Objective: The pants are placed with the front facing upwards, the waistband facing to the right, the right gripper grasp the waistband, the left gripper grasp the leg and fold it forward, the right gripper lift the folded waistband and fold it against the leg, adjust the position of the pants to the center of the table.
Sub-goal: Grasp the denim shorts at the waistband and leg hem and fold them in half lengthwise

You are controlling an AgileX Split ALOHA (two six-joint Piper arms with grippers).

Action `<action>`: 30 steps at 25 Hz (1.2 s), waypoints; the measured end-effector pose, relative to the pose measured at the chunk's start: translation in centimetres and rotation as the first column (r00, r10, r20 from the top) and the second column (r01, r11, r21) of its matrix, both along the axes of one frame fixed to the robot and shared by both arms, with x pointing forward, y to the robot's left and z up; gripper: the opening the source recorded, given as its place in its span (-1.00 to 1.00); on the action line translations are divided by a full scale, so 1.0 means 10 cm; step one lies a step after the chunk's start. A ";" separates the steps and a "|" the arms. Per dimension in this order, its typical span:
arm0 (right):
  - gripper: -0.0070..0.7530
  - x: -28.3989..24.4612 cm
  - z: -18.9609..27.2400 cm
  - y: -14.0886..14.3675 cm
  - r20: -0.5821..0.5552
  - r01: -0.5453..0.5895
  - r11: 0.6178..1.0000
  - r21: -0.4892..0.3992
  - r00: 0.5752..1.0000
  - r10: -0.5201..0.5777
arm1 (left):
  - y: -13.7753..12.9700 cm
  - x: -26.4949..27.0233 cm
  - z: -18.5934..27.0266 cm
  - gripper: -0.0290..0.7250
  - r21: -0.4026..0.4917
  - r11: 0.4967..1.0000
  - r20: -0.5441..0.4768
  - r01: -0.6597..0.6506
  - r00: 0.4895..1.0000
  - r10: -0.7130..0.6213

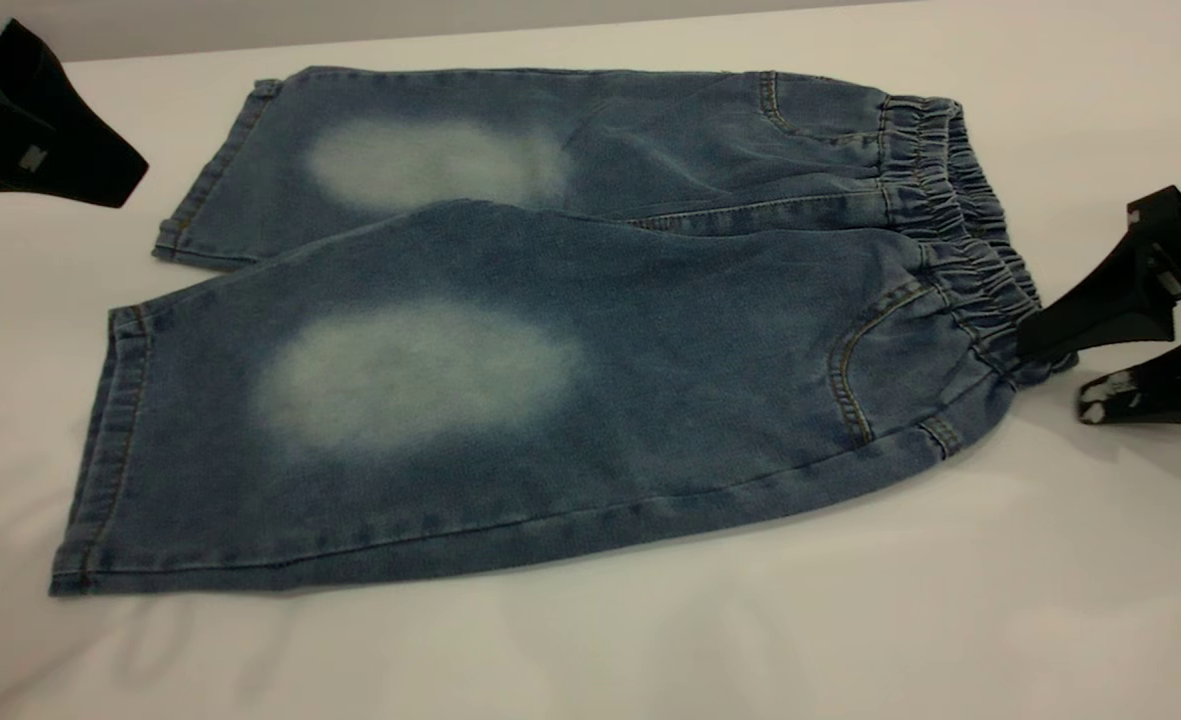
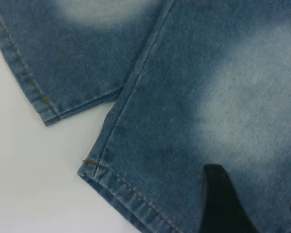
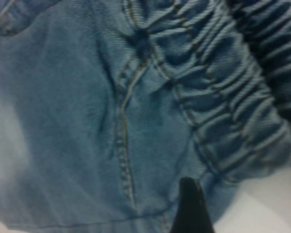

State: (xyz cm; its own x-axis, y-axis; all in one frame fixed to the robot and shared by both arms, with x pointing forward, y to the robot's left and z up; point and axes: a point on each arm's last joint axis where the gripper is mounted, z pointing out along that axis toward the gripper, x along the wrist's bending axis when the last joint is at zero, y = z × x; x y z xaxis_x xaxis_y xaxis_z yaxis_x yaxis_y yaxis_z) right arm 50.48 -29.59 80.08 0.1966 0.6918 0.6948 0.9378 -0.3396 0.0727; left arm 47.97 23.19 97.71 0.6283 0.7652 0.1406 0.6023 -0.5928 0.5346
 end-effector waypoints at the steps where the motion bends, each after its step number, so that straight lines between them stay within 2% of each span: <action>1: 0.14 -0.01 -0.02 0.01 -0.005 -0.003 1.000 0.009 1.000 0.003 | 0.00 0.00 0.00 -0.04 0.000 1.000 0.000 0.000 1.000 0.000; 12: 0.08 0.00 -0.17 0.03 0.000 0.041 0.998 0.055 0.999 -0.041 | 0.00 -0.01 -0.01 -0.04 0.000 1.000 -0.012 0.004 1.000 -0.004; 19: 0.05 0.07 -0.19 -0.01 0.009 0.050 0.999 0.015 0.999 -0.050 | 0.00 -0.02 -0.01 -0.04 0.000 1.000 -0.022 0.006 1.000 -0.006; 22: -0.03 0.07 -0.21 -0.04 -0.004 0.058 0.998 -0.022 0.998 -0.058 | 0.00 -0.02 -0.01 -0.04 0.000 1.000 -0.024 0.007 1.000 -0.007; 24: -0.09 0.07 -0.21 -0.04 -0.005 0.059 0.998 -0.029 0.998 -0.059 | 0.00 -0.02 -0.01 -0.04 0.000 1.000 -0.028 0.007 1.000 -0.007; 30: -0.09 0.08 -0.21 -0.05 0.000 0.048 0.998 -0.032 0.999 -0.048 | 0.00 -0.02 -0.01 -0.04 0.001 1.000 -0.028 0.008 1.000 -0.008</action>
